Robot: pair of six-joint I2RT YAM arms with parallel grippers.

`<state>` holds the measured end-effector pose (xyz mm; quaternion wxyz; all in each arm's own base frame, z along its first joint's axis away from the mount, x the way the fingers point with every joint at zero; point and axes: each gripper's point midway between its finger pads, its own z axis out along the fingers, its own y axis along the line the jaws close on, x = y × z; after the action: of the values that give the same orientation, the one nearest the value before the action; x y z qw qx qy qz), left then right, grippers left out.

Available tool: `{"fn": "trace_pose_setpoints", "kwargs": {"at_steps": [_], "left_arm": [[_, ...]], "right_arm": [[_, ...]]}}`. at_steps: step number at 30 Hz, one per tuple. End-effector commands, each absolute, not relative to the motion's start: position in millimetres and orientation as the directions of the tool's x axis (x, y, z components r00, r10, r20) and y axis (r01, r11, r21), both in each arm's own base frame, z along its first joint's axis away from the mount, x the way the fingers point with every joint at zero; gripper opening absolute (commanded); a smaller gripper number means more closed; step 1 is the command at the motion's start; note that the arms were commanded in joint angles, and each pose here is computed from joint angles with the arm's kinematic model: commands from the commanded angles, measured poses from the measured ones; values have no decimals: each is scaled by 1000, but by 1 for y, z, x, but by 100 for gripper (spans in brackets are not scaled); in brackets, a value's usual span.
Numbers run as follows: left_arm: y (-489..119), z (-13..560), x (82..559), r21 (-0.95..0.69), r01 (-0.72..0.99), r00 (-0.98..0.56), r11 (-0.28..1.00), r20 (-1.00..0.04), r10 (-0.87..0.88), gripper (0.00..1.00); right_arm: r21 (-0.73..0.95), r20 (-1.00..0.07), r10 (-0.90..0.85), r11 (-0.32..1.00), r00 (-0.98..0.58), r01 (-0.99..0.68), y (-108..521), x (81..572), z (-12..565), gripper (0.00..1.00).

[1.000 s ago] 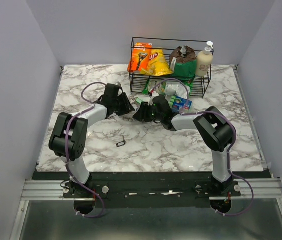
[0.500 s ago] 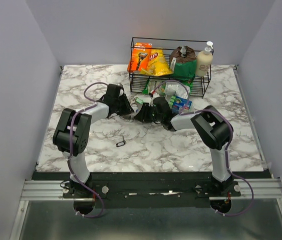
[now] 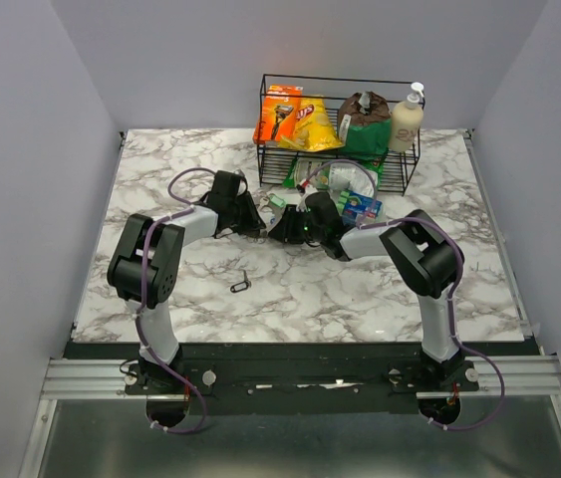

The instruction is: Put the keys on the keyring

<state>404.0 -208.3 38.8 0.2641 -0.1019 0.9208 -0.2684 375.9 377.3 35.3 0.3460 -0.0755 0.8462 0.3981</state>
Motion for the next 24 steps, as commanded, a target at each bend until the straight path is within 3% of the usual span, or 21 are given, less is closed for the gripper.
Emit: {"fn": "trace_pose_setpoints", "kwargs": {"at_steps": [1, 16, 20, 24], "left_arm": [[-211, 32, 399, -552, -31, -852, 833, -421, -311, 33], [-211, 33, 396, -562, -27, -852, 827, -420, -313, 33], [-210, 36, 394, -559, -23, -847, 829, -429, -314, 33], [-209, 42, 395, -560, -16, -839, 829, -443, -316, 33]], "right_arm": [[640, -652, 147, 632, -744, -436, 387, 379, 39, 33], [644, -639, 130, 629, -758, -435, 389, 378, 34, 29], [644, -639, 127, 629, -759, -436, 389, 377, 33, 15], [640, -640, 119, 630, -760, -440, 389, 378, 33, 10]]}}
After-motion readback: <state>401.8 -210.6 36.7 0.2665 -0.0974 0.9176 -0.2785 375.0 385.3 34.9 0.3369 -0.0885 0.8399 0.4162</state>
